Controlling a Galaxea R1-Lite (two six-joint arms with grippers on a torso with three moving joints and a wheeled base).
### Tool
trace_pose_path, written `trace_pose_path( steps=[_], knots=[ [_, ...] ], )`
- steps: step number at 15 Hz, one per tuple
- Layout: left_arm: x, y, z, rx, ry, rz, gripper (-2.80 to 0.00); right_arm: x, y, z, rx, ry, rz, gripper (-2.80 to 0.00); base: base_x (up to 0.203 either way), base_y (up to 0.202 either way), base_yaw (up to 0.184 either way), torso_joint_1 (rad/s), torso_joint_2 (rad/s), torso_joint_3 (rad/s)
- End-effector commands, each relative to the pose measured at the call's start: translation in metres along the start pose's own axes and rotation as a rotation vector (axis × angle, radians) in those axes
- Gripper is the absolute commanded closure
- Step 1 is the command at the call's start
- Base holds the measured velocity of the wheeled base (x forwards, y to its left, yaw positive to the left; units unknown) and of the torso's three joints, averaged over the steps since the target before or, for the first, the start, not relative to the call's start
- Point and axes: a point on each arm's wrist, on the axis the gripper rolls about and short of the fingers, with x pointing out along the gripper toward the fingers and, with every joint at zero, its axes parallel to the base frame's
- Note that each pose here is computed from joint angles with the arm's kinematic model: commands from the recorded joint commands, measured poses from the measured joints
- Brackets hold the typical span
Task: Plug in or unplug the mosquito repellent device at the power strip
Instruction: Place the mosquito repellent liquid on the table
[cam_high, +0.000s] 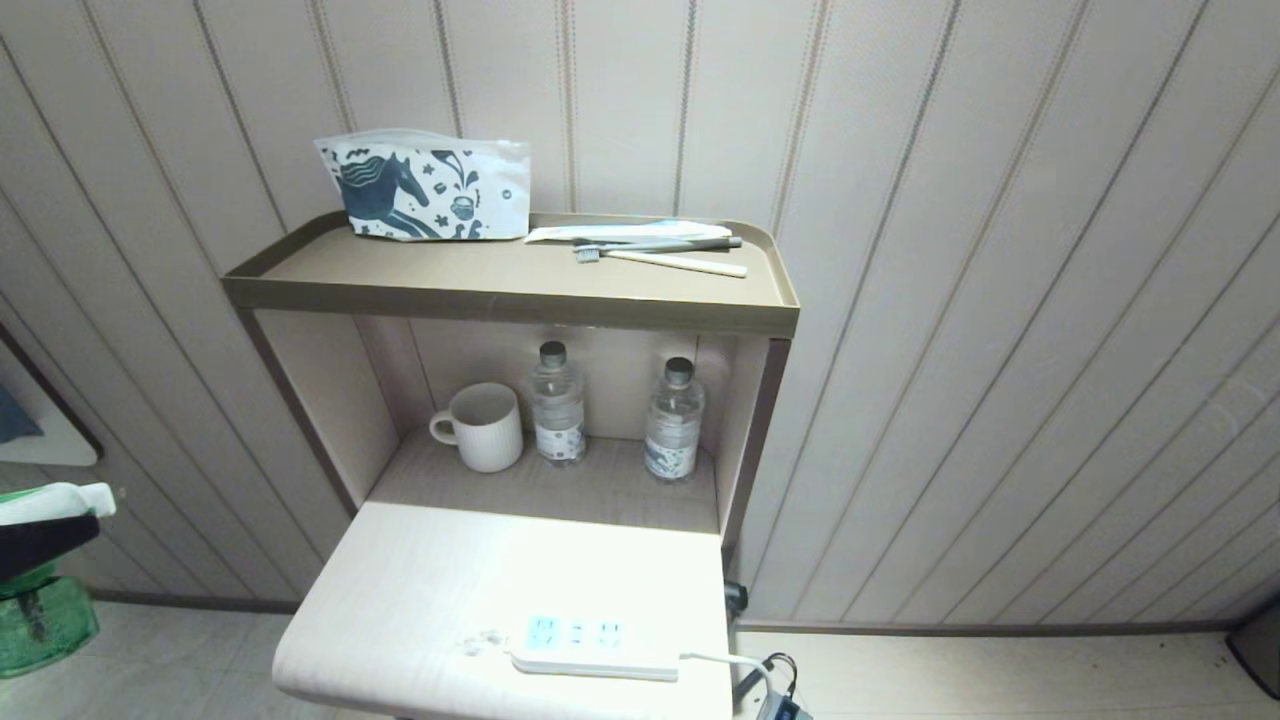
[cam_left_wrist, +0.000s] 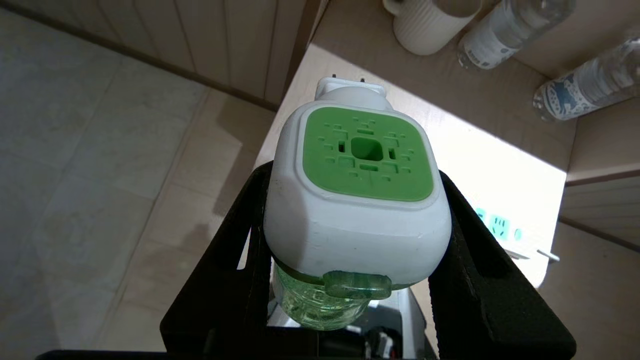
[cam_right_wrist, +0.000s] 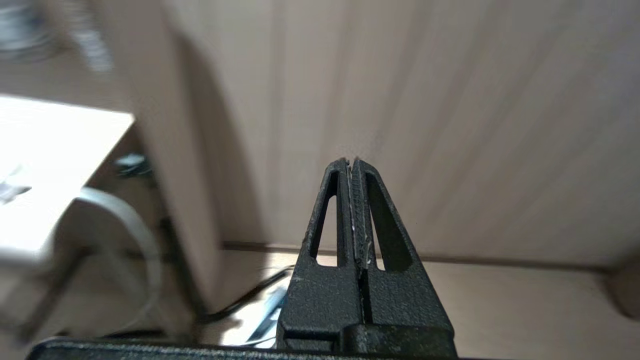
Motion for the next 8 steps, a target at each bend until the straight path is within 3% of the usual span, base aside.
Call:
trace_pose_path(
  steps=[1,4,8],
  knots=[
    [0.0053,-0.0018,0.0006,0.015,-0.043,-0.018,0.0,-0.0009,0.0027,-0.0137,0.01,0.017,0.077,0.0,0.0,0.0,0.0,0.0,0.0,0.0],
    [0.0114,-0.0045,0.0023,0.047,-0.11,-0.047,0.0,-0.001,0.0031,-0.0177,0.075,0.055,0.086,0.0,0.0,0.0,0.0,0.0,0.0,0.0],
    [0.0124,-0.0063,0.0053,0.073,-0.148,-0.06,0.0,-0.001,0.003,-0.0176,0.091,0.054,0.084,0.0,0.0,0.0,0.0,0.0,0.0,0.0]
  ],
)
